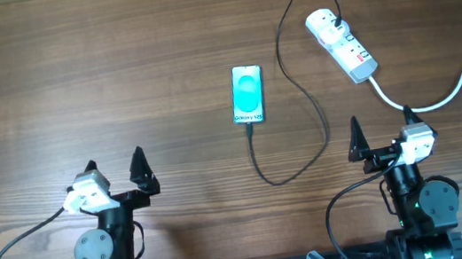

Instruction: Plug charger to phone and switch on socket

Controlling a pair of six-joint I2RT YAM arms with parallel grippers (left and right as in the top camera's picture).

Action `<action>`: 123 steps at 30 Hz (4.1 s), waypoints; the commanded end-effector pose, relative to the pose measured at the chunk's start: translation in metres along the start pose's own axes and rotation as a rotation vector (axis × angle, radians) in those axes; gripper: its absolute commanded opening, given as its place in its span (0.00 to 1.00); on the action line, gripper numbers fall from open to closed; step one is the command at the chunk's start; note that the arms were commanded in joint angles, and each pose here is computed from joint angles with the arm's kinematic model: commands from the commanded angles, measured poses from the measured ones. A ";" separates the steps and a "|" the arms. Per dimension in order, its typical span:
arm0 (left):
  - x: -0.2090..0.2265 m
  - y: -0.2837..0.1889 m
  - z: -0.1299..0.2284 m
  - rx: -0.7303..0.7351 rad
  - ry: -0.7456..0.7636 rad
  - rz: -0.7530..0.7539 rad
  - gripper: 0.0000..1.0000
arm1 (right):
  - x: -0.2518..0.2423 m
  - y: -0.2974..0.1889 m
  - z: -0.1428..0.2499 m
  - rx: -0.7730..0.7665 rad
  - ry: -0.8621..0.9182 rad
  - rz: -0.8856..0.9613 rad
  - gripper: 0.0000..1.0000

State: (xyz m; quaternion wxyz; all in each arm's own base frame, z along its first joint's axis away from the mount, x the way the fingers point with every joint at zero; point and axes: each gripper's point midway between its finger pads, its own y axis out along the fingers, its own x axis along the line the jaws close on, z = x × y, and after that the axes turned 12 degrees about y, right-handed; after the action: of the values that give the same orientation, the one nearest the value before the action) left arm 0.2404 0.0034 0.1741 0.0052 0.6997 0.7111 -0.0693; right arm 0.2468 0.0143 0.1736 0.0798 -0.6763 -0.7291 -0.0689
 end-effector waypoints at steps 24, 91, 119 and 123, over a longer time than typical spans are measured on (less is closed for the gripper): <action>0.013 0.007 0.014 -0.024 0.165 -0.058 1.00 | -0.001 -0.001 -0.002 -0.011 -0.009 0.007 1.00; 0.006 0.007 0.016 -0.018 0.285 -0.018 1.00 | -0.001 -0.001 -0.002 -0.012 -0.040 0.007 1.00; 0.006 0.007 0.016 -0.018 0.286 -0.018 1.00 | -0.001 -0.001 -0.002 -0.011 -0.040 0.007 1.00; 0.006 0.007 0.016 -0.018 0.286 -0.018 1.00 | -0.001 -0.001 -0.002 -0.012 -0.040 0.007 1.00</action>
State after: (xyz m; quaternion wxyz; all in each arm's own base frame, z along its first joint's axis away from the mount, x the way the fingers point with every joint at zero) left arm 0.2460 0.0074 0.1595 -0.0880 0.6954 0.7124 0.0344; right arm 0.2468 0.0144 0.1737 0.0700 -0.6770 -0.7302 -0.0600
